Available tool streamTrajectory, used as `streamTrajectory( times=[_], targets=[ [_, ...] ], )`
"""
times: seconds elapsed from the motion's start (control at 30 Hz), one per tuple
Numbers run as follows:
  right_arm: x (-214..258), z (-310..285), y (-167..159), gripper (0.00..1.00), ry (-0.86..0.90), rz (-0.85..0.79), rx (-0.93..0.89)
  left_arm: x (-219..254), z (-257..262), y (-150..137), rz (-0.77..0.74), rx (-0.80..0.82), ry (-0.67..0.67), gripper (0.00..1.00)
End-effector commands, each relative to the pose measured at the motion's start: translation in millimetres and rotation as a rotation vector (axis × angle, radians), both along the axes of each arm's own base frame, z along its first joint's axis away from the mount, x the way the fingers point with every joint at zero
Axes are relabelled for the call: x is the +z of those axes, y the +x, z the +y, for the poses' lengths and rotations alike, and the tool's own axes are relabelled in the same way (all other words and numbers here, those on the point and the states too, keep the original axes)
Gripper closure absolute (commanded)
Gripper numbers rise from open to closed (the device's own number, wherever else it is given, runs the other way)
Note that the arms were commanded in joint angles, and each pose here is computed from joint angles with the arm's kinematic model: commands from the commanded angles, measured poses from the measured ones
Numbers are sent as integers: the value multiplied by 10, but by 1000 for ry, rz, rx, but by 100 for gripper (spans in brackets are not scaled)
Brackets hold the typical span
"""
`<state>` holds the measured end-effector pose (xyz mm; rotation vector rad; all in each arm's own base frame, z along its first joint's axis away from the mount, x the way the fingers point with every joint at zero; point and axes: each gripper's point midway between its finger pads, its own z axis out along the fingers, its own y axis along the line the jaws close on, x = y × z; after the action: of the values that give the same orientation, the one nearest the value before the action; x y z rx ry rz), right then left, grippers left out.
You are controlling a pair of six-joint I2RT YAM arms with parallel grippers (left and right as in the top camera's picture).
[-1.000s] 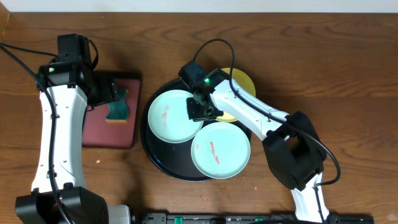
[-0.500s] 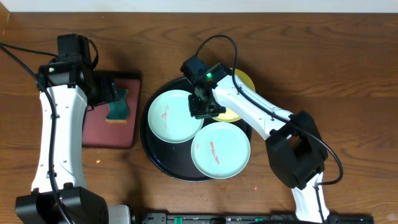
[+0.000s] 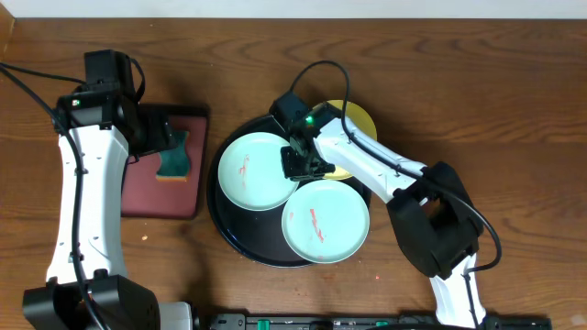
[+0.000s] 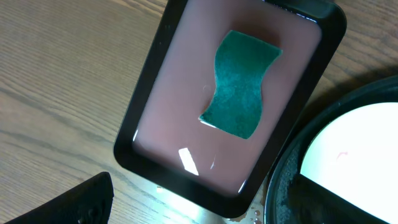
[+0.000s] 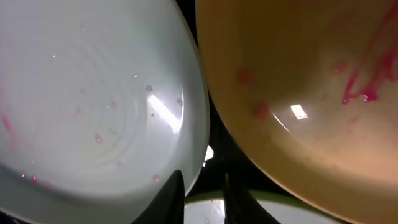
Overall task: Clean dirty plates on tray and stack at the side
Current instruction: 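Grip the rim of the upper light-green plate with the right gripper, then grasp the green sponge from the pink tray with the left gripper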
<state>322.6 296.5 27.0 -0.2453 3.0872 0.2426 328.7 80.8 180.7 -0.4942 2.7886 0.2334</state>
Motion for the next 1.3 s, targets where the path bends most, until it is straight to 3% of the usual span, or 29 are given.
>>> streamTrajectory(
  times=[0.0,0.53,0.63,1.1,1.27],
  targets=[
    [-117,-40,0,83,-18,1,8,35,28,38,-12,14,4,10],
    [-313,36,46,90,-20,-7,-30,1,29,40,-2,14,3,10],
    [-370,64,77,99,-13,-12,-39,-34,27,34,9,14,1,10],
    [-418,62,80,99,0,10,-63,-161,31,64,15,4,2,10],
    [-418,61,86,99,2,10,-64,-263,-66,142,34,-106,-38,11]
  ],
)
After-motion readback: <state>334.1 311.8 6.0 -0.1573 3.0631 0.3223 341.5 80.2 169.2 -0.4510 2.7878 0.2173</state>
